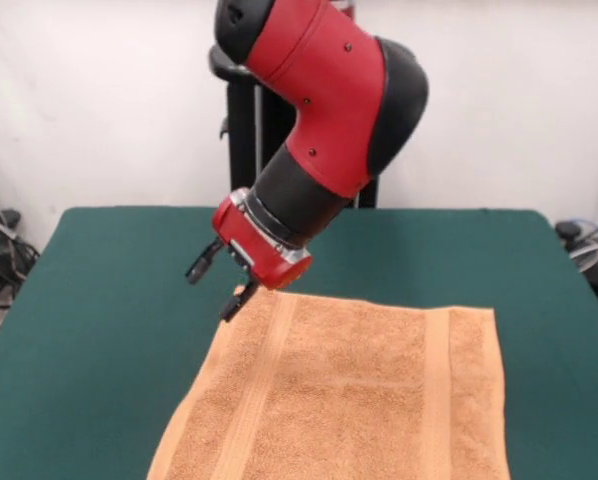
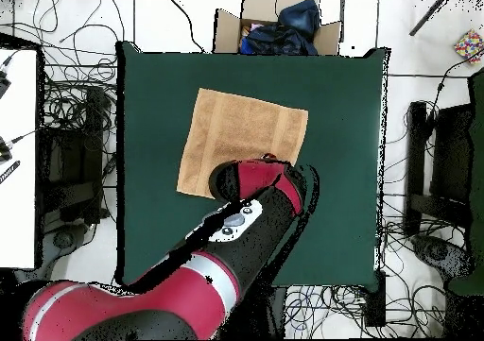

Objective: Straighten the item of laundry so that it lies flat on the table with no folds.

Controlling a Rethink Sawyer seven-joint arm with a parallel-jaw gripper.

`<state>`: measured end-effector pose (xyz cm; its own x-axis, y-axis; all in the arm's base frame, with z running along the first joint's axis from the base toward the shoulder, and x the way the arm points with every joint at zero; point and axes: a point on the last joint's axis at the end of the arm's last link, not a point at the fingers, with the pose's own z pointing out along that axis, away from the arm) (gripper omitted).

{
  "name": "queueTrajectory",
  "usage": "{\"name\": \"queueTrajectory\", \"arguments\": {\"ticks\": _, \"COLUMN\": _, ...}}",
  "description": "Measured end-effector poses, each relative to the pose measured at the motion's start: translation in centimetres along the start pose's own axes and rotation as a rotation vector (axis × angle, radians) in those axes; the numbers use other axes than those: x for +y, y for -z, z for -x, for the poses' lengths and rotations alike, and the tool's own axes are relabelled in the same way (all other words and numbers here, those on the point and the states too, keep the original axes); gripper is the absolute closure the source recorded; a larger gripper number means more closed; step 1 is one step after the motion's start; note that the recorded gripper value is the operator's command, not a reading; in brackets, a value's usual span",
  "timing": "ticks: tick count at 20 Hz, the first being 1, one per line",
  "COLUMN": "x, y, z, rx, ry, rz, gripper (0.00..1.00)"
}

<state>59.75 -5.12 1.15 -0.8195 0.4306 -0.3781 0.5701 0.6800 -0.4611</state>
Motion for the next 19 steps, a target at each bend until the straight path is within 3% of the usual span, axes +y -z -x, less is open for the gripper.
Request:
{"name": "queueTrajectory", "arguments": {"ticks": 5, "x": -0.6, "y": 0.3, "z": 1.1, "rx": 0.037, "ry": -0.044, "rz": 0.011, "gripper": 0.0}}
{"name": "queueTrajectory", "arguments": {"ticks": 15, "x": -2.4, "y": -1.2, "z": 4.3, "rx": 0.177, "ry": -0.238, "rz": 0.154, "gripper": 0.0}}
{"name": "queueTrajectory", "arguments": {"ticks": 19, "x": -2.1, "y": -0.7, "z": 4.7, "rx": 0.191, "ry": -0.253, "rz": 0.176, "gripper": 0.0}}
